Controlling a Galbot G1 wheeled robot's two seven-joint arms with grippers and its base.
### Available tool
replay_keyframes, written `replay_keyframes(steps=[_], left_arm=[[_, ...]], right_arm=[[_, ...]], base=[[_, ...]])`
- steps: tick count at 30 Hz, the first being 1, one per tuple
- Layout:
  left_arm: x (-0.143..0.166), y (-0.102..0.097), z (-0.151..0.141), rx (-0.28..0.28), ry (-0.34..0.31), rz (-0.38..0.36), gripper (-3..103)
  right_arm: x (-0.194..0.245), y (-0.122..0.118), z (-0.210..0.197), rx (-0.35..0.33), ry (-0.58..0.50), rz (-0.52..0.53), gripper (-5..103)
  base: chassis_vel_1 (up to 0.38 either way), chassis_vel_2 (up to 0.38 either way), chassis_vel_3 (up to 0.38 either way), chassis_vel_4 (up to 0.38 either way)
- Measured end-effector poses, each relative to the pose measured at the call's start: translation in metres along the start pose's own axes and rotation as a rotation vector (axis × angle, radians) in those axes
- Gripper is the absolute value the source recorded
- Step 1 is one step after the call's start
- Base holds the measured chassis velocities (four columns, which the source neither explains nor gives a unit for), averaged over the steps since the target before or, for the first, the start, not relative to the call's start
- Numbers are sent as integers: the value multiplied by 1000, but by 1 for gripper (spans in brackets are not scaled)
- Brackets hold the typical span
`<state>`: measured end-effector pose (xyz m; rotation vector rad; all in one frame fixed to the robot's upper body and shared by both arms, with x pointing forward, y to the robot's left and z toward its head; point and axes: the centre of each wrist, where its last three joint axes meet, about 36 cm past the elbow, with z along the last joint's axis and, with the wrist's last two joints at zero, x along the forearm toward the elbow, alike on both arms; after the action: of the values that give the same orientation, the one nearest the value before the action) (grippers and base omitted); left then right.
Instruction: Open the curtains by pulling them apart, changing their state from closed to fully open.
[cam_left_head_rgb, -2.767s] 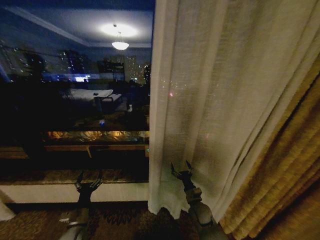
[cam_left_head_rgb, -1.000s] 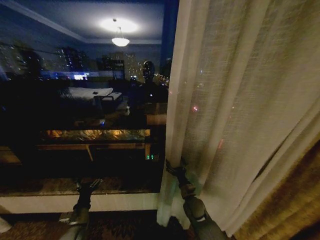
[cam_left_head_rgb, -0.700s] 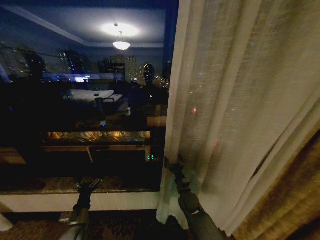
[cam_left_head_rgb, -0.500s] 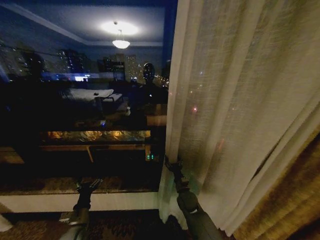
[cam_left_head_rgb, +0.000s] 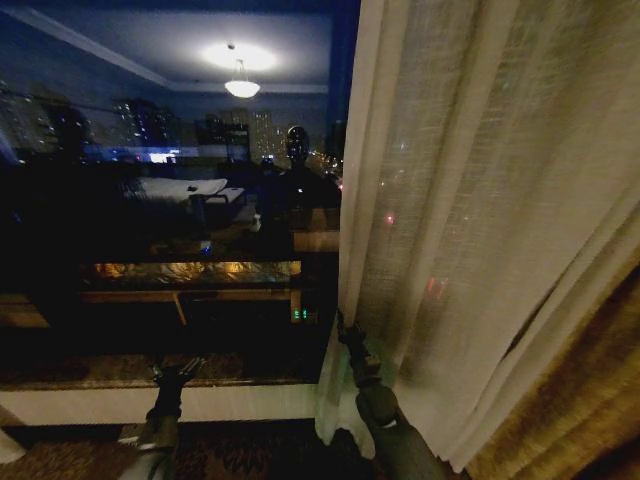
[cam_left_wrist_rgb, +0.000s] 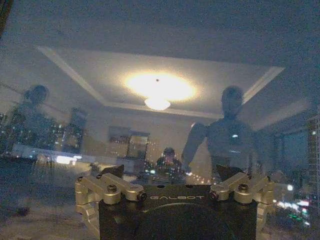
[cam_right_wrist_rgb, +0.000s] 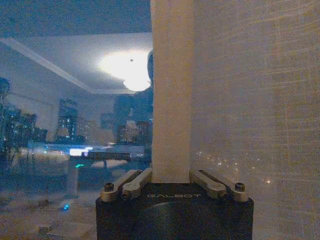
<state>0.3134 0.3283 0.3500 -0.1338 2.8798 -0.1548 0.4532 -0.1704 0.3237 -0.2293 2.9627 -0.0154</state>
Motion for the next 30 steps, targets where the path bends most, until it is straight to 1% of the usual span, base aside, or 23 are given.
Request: replay_keyframes(steps=[1,2,3,18,23,30], left_arm=[[0,0,0,0,0,0,100],[0,0,0,0,0,0,100],[0,0,0,0,0,0,100],[0,0,0,0,0,0,100],[0,0,0,0,0,0,100],[0,0,0,0,0,0,100]], right_arm=[[1,-1,0,-6,1,-2,7],[1,-1,1,-9,1,-6,7],[2,-2,1,-14,0,-14,1],[6,-8,3,-31,0,-29,0],[8,-11,3,-39,0,-25,0],[10,-16,1,-40,-5,-20,0]], base=[[0,0,0,0],[0,0,0,0],[0,0,0,0],[-22,-20,21,21],[-126,-173,154,137],[-249,-254,255,247]])
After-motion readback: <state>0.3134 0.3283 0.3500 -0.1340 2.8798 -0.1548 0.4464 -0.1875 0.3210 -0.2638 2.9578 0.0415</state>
